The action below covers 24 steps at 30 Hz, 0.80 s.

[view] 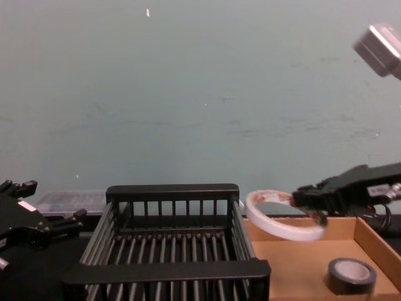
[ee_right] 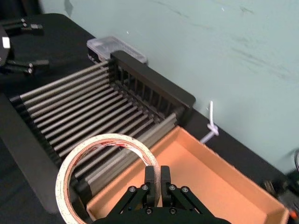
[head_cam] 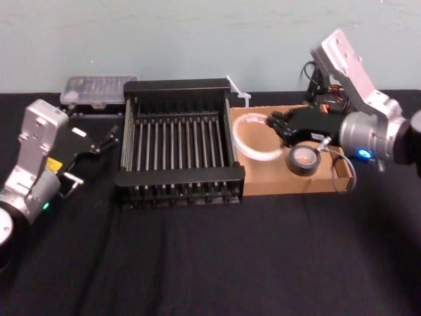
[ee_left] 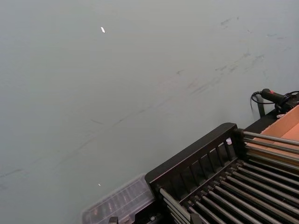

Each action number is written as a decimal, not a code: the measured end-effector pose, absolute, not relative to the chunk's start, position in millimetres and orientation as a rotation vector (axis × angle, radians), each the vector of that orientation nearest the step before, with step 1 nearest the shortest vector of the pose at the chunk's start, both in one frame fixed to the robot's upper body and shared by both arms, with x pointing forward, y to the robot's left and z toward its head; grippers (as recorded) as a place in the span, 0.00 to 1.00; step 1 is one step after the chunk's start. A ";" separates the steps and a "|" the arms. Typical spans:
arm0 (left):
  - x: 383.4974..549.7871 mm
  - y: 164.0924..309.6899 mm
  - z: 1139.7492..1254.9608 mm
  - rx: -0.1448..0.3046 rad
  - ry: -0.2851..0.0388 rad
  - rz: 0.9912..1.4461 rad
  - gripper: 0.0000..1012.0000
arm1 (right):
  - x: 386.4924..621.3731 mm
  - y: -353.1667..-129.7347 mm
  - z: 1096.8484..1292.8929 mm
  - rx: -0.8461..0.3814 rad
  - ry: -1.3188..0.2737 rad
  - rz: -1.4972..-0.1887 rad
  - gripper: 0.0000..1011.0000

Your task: Pick up the white tape and place it into the black box , Pick up the silver tape and place it into the brown box.

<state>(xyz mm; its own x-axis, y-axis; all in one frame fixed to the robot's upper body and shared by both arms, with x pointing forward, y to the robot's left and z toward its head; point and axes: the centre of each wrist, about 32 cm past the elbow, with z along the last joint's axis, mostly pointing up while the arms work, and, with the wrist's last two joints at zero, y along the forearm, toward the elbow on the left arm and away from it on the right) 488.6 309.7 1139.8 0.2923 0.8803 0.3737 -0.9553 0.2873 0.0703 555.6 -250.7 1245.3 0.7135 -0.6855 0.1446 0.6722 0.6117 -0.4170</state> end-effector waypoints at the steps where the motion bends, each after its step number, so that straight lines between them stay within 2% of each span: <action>1: 488.6 309.7 1139.8 0.304 -0.285 1.248 0.99 | 557.1 -248.3 1245.4 -0.467 0.029 -0.778 0.08; 16: 488.6 309.7 1139.8 0.304 -0.285 1.248 0.99 | 584.1 -208.3 1245.5 -0.479 0.005 -0.730 0.08; 24: 488.6 309.7 1139.8 0.304 -0.285 1.248 0.99 | 590.1 -190.0 1243.3 -0.481 -0.007 -0.715 0.08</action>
